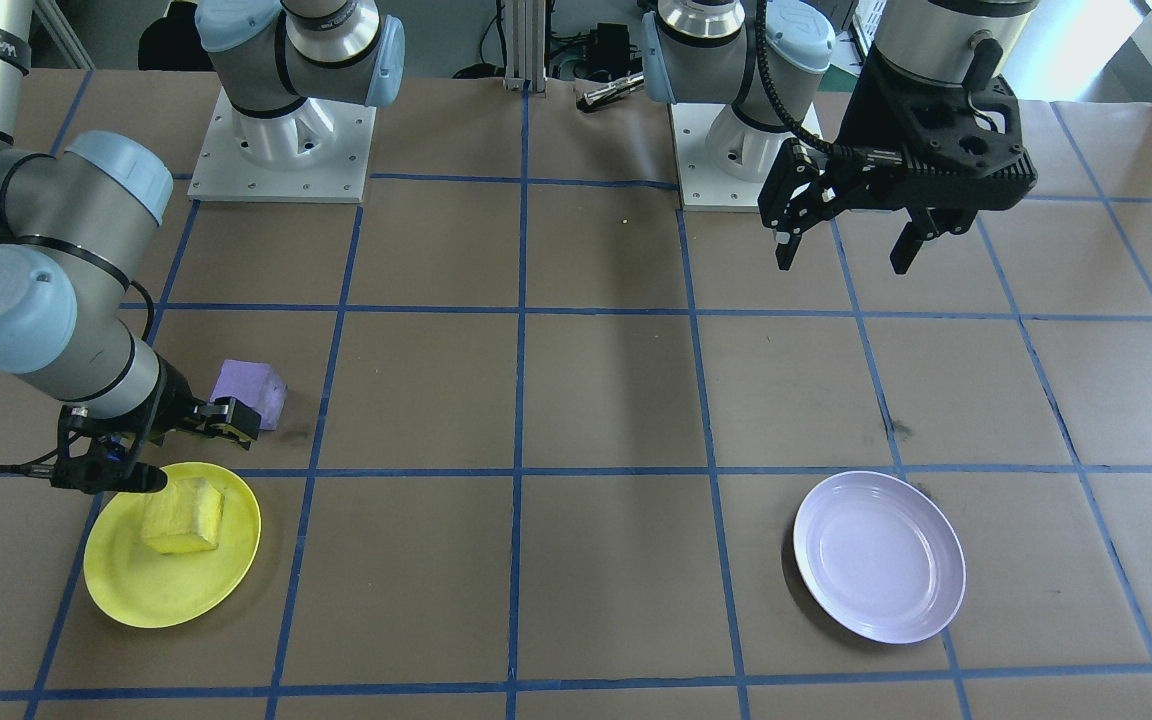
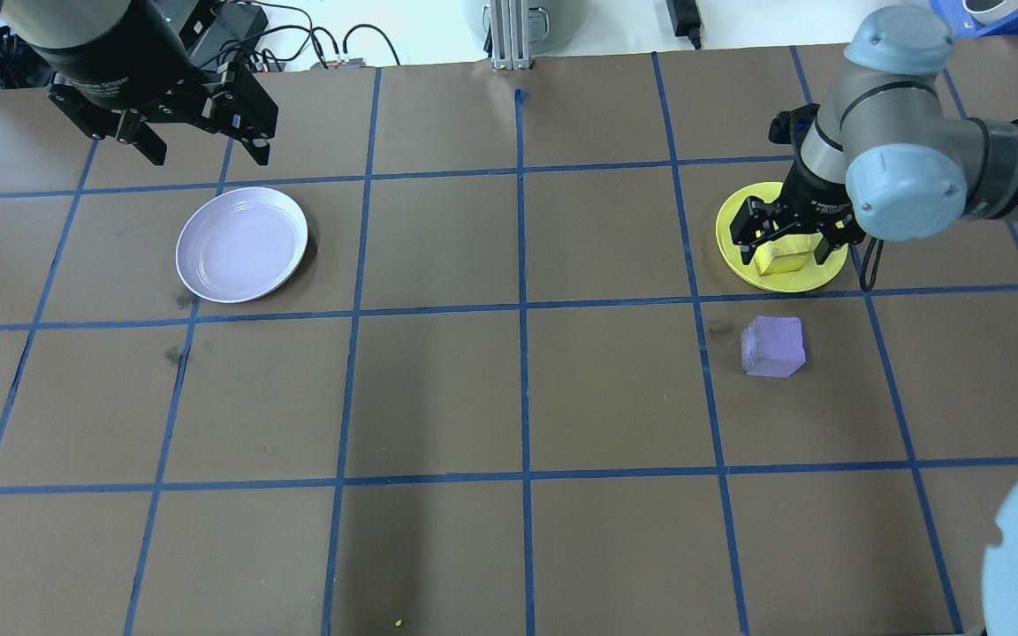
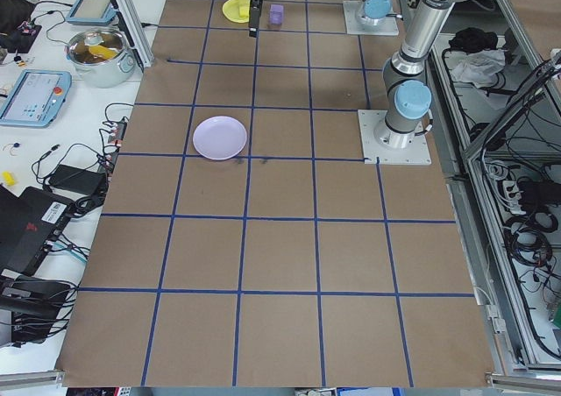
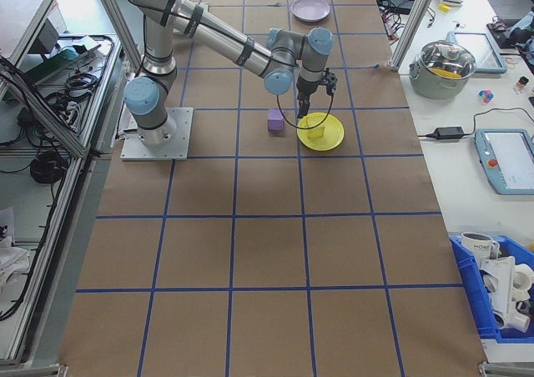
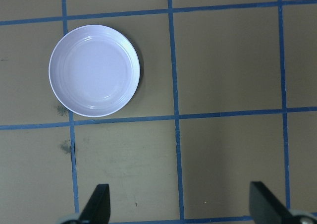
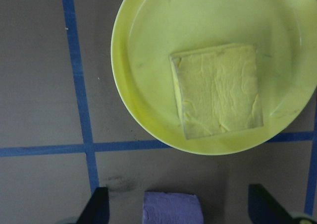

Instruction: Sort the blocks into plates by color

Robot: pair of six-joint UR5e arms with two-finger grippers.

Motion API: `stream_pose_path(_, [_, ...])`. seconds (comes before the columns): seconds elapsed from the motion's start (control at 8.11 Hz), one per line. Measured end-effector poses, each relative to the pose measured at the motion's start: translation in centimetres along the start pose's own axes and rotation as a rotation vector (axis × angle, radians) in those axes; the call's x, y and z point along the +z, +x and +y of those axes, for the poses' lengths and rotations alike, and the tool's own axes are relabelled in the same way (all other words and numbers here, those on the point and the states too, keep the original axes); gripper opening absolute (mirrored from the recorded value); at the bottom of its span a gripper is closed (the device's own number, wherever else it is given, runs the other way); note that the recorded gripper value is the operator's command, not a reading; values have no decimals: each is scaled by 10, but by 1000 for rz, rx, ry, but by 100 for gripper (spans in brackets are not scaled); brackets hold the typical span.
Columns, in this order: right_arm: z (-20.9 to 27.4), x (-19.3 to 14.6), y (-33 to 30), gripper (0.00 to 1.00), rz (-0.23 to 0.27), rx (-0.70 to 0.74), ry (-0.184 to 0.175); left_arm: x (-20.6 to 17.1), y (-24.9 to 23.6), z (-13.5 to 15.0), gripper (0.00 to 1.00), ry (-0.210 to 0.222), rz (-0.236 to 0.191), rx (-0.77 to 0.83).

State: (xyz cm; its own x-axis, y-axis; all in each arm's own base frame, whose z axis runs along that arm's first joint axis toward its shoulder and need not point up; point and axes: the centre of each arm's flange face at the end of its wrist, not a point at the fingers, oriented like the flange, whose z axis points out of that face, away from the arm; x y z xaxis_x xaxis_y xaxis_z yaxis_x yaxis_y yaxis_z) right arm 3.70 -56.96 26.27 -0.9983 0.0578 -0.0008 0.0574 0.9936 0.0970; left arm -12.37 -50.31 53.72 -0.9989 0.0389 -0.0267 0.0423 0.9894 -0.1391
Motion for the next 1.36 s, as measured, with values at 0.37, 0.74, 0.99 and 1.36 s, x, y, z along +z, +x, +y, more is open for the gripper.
stream_pose_path(0.37, [53,48,-6,100,2,62,-71,0,0,0,100,-1,0,0])
stream_pose_path(0.74, [68,76,-6,51,19,83,-101,-1,0,0,100,2,0,0])
stream_pose_path(0.99, [64,74,-6,44,21,94,-90,-5,0,3,100,9,-2,0])
stream_pose_path(1.36, [53,55,-10,45,16,103,-53,-7,-1,4,100,11,-3,-1])
